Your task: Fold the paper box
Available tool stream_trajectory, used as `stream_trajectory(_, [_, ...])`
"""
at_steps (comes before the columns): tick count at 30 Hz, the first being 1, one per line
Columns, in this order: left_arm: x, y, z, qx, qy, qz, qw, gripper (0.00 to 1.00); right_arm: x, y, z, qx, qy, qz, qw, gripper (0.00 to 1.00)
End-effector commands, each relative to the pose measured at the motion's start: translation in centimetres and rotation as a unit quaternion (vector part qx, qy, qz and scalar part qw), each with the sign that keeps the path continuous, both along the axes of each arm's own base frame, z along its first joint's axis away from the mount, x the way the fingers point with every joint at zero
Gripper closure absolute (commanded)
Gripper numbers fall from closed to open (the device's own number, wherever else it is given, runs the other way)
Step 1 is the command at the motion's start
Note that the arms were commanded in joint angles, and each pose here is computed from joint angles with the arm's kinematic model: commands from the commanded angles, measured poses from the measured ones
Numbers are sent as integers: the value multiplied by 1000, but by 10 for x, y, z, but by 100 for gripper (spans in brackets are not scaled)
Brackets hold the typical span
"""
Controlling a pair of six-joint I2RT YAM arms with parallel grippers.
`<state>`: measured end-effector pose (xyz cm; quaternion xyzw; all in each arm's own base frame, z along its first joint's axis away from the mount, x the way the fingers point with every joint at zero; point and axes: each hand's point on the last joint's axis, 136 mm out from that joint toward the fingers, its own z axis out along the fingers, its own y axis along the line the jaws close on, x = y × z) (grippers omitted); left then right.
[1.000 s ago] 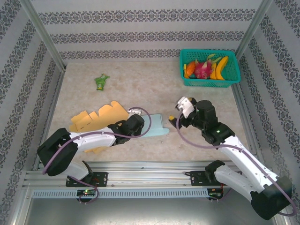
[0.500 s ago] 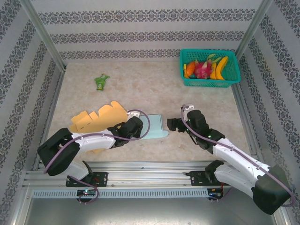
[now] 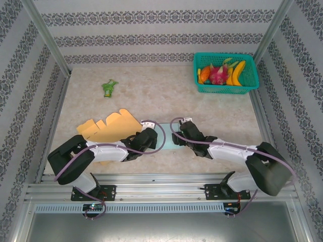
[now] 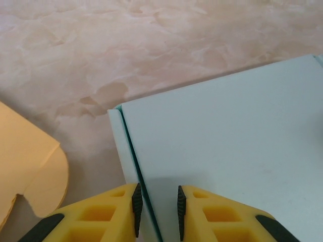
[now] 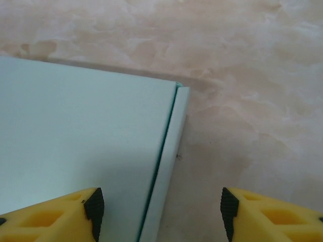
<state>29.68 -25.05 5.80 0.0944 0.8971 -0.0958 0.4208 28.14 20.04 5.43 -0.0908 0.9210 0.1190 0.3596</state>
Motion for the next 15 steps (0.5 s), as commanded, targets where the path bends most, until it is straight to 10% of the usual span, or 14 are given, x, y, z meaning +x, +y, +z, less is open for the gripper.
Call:
stream_trajectory(1, [-12, -6, -24, 26, 27, -35, 999, 72, 17, 11, 10, 22, -31, -10, 999, 38])
stream_trajectory(15, [-6, -6, 9, -19, -4, -9, 1000, 69, 4, -3, -12, 69, -34, -47, 996, 53])
